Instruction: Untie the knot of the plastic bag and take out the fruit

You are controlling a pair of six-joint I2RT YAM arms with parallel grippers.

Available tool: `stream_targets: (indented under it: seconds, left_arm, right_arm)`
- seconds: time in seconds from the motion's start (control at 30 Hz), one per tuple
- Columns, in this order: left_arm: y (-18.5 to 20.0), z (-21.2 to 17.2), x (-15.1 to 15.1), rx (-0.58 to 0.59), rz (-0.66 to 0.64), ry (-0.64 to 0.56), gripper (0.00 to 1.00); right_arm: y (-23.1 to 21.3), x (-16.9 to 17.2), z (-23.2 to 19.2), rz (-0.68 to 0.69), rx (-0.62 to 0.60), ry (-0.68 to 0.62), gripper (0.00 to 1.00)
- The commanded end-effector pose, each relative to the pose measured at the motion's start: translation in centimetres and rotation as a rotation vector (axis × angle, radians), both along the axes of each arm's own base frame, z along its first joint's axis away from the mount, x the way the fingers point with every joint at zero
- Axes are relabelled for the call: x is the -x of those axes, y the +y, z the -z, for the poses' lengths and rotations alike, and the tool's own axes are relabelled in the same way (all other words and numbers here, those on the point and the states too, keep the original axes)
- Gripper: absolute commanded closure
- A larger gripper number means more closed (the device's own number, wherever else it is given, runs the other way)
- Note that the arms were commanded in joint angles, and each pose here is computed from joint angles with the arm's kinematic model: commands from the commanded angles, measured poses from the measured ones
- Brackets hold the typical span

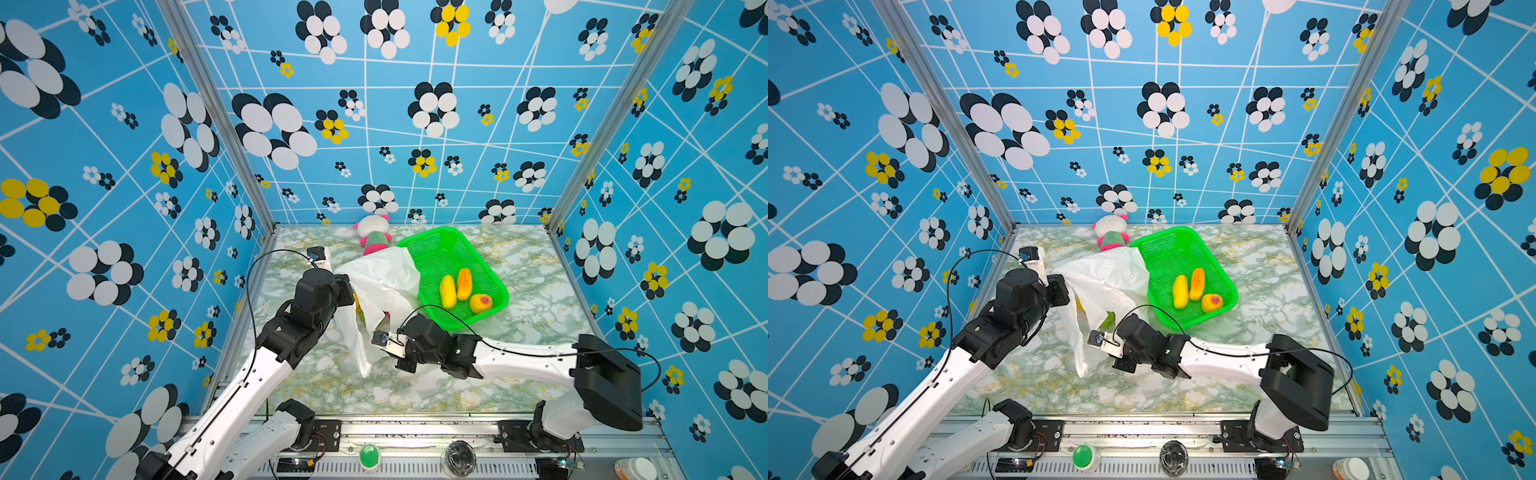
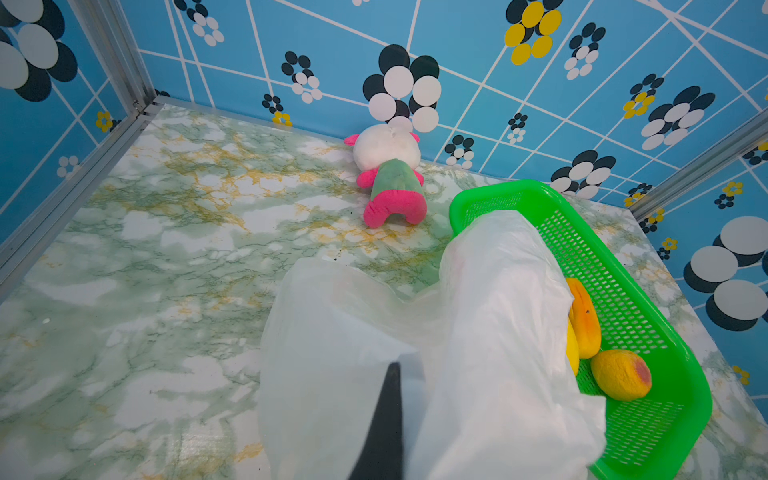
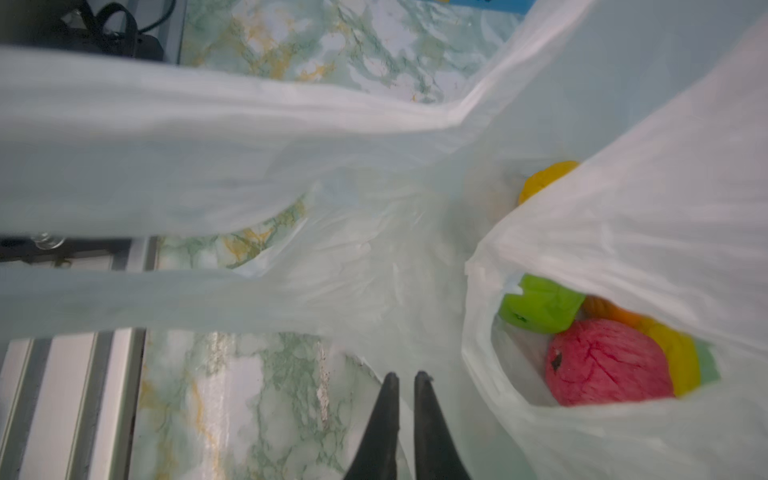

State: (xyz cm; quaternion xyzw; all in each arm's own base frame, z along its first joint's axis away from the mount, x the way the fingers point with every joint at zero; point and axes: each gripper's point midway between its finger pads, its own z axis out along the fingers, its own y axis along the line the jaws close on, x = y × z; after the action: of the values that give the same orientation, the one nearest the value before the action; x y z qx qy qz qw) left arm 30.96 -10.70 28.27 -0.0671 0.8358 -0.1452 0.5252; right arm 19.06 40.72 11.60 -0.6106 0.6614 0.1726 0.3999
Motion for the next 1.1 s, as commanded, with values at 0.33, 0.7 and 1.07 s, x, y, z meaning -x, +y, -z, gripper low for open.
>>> stream_targets:
  seconds: [0.33,0.7,1.07]
  left_arm:
    - [0.6,-0.8,0.2,0.011,-0.023,-0.023,0.99]
    - [0.5,-0.8,0.1,0.014,-0.019,-0.024,0.99]
    - [0.5,-0.8,0.1,0.014,-0.018,-0.023,0.99]
  right_arm:
    - [3.1,-7.5,4.4,0.311,0.122,-0.183,0.67]
    - [1.6,-11.7,2.3,0.523,-0.067,-0.09,0.22]
    - [5.7,-12.5,4.1,0.481,-0.161,0.118,0.19]
